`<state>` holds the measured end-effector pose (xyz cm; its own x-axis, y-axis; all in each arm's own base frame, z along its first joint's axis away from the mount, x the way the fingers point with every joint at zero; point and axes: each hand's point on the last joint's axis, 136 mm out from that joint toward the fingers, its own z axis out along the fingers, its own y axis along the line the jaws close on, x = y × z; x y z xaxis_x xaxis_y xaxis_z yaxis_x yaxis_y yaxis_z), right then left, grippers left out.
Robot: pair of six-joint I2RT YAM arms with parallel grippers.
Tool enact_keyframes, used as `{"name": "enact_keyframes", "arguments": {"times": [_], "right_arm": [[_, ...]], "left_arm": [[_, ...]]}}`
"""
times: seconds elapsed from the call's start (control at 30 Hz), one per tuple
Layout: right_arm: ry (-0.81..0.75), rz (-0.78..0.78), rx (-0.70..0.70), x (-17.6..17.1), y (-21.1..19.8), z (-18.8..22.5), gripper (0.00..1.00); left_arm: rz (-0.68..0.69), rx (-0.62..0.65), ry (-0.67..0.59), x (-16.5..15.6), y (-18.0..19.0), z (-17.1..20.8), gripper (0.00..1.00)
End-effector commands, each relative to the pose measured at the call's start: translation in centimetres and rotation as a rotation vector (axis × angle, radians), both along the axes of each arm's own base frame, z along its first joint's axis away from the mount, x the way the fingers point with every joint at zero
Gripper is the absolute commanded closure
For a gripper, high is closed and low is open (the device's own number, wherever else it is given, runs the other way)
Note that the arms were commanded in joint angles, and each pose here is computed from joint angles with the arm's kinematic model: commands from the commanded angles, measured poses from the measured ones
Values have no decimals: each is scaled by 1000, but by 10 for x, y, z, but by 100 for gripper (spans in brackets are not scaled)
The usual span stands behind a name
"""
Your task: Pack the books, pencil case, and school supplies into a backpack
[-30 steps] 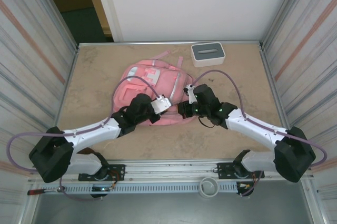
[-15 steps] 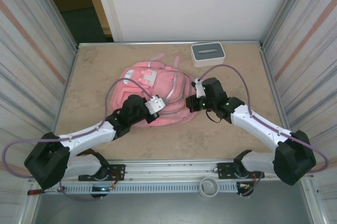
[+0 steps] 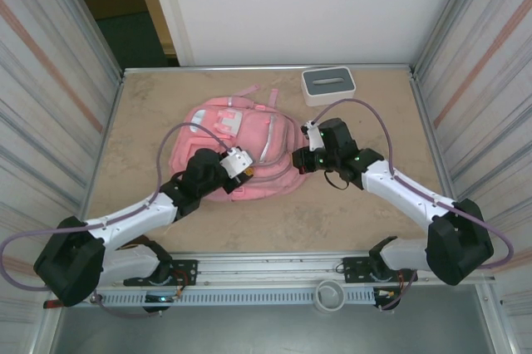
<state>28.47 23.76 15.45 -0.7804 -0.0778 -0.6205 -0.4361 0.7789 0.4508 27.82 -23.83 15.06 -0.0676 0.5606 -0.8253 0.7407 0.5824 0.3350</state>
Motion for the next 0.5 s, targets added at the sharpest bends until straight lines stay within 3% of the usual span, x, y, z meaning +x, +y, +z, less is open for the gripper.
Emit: {"name": "enact_keyframes", "arguments": {"times": [0.0, 0.3, 0.47], "right_arm": [[-32, -17, 56, -1, 3, 15, 100], [-55, 10, 118, -15, 18, 31, 100], [-59, 21, 133, -20, 23, 35, 100]], "left_arm": [[6, -31, -46, -1, -8, 32, 40], [-117, 74, -98, -18, -52, 39, 35], [-174, 117, -94, -15, -73, 28, 42]]}}
